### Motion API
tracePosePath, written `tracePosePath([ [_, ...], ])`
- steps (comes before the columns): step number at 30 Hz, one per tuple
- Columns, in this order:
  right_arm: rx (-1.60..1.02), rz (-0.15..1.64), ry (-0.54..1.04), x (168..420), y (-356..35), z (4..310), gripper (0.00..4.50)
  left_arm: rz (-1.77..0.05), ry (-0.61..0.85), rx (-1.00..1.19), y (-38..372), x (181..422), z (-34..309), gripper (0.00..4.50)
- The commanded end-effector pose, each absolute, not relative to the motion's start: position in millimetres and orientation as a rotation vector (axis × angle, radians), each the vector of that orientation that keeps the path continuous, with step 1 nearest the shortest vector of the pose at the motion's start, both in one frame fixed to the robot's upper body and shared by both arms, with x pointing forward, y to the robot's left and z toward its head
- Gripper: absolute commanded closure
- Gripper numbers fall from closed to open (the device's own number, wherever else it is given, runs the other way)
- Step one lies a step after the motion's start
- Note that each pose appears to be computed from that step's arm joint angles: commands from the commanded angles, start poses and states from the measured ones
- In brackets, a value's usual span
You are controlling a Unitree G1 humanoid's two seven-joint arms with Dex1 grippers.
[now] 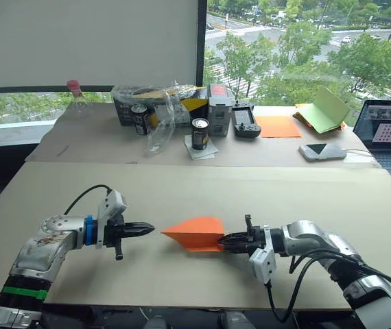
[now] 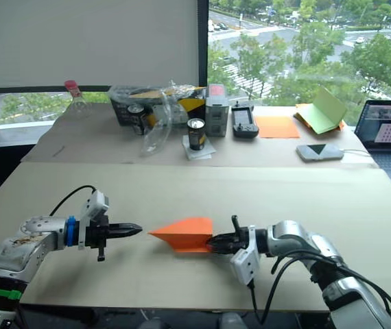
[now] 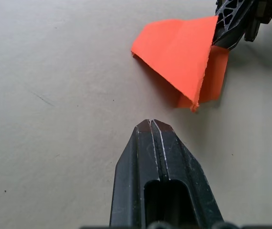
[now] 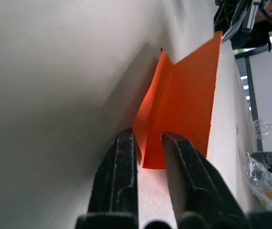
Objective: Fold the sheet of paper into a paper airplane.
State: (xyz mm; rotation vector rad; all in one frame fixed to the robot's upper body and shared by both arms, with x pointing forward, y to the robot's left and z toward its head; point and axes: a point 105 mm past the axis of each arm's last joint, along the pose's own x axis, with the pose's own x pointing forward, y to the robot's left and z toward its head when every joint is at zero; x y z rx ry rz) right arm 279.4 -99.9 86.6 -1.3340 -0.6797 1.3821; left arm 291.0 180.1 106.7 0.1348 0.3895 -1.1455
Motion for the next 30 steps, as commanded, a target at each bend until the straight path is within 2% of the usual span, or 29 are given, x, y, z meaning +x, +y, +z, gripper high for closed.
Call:
tracePosePath([
  [1,-1.322,1.329,-0.725,275.7,-108.7,110.2,1.91,-1.165,0.356,0.144,177.6,293.7,116.0,4.50],
  [3,-1.301,1.306,-0.694,272.5,-118.0,119.1,1.25,-1.165,0.344,0.134,177.3,295.1,118.9,4.50],
  [8,-1.247,1.239,-0.612,269.0,-134.5,140.3,1.25,-1.175,0.323,0.111,174.7,298.0,123.8,4.50],
  [12,-0.959,1.084,-0.506,292.7,-126.8,174.8,1.25,-1.206,0.290,0.087,163.3,302.4,131.6,4.50],
  [15,-0.759,1.056,-0.353,306.2,-120.0,173.4,1.99,-1.224,0.279,0.083,156.2,303.5,134.7,4.50],
  [18,-0.552,1.045,-0.160,313.8,-113.8,153.7,3.11,-1.241,0.283,0.095,150.3,302.4,133.5,4.50],
  [22,-0.406,1.087,-0.050,309.6,-90.8,138.7,4.47,-1.250,0.280,0.099,143.5,301.5,131.7,4.50],
  [26,-0.367,1.158,0.033,297.1,-74.4,125.1,4.47,-1.267,0.286,0.119,135.0,299.0,127.1,4.50],
  [30,-0.372,1.210,0.104,281.7,-74.3,112.5,4.47,-1.263,0.284,0.121,131.2,299.4,125.8,4.50],
])
